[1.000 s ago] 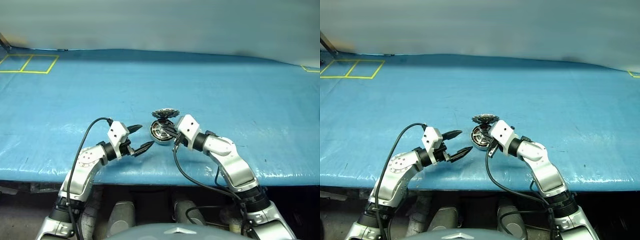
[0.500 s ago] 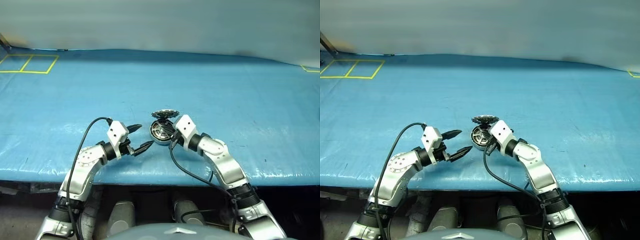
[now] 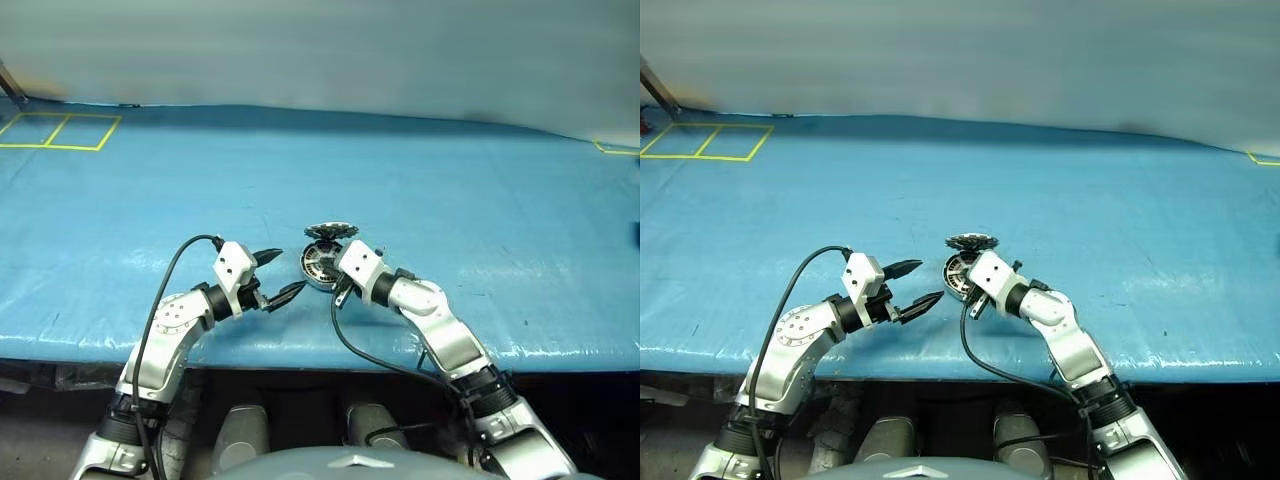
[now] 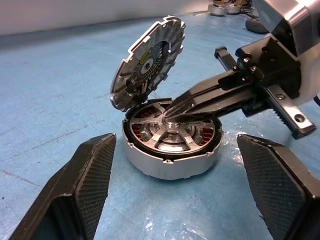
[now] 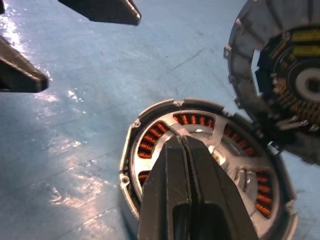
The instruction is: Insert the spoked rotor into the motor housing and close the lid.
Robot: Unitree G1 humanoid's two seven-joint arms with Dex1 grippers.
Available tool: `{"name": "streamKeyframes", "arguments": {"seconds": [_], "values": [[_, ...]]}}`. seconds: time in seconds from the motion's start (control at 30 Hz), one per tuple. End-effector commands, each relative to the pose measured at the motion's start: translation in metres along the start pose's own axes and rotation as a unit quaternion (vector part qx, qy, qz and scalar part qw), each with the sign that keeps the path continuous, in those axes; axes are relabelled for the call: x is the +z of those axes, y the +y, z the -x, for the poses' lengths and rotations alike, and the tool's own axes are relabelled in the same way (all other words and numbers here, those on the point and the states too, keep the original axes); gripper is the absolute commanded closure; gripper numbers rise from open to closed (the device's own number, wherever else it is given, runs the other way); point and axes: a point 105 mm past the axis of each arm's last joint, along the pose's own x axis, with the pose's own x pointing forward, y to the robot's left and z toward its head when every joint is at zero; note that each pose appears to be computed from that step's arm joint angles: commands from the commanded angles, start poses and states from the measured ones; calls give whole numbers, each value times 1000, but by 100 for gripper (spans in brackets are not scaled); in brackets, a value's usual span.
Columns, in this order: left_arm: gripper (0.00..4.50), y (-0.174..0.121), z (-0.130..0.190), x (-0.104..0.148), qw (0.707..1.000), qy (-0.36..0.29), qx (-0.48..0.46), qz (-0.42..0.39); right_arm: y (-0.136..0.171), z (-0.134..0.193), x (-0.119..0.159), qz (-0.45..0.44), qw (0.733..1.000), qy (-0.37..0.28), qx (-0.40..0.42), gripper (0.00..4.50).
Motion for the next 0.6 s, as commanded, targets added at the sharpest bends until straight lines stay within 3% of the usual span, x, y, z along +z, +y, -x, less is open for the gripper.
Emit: {"name": "streamKeyframes", "arguments": {"seconds": [0.03, 0.1, 0.23, 0.6], "values": [[34, -3, -2, 12, 1000, -19, -6, -14, 0, 4, 11, -40, 999, -34, 12, 445], [34, -3, -3, 12, 1000, -19, -7, -14, -6, 4, 13, -66, 997, -39, -2, 445], [34, -4, -3, 10, 1000, -18, -9, -14, -11, 5, -8, -16, 999, 23, -19, 445], [34, -1, 0, 14, 1000, -25, -5, -9, 1, 18, 48, -96, 988, -114, 34, 445]]}}
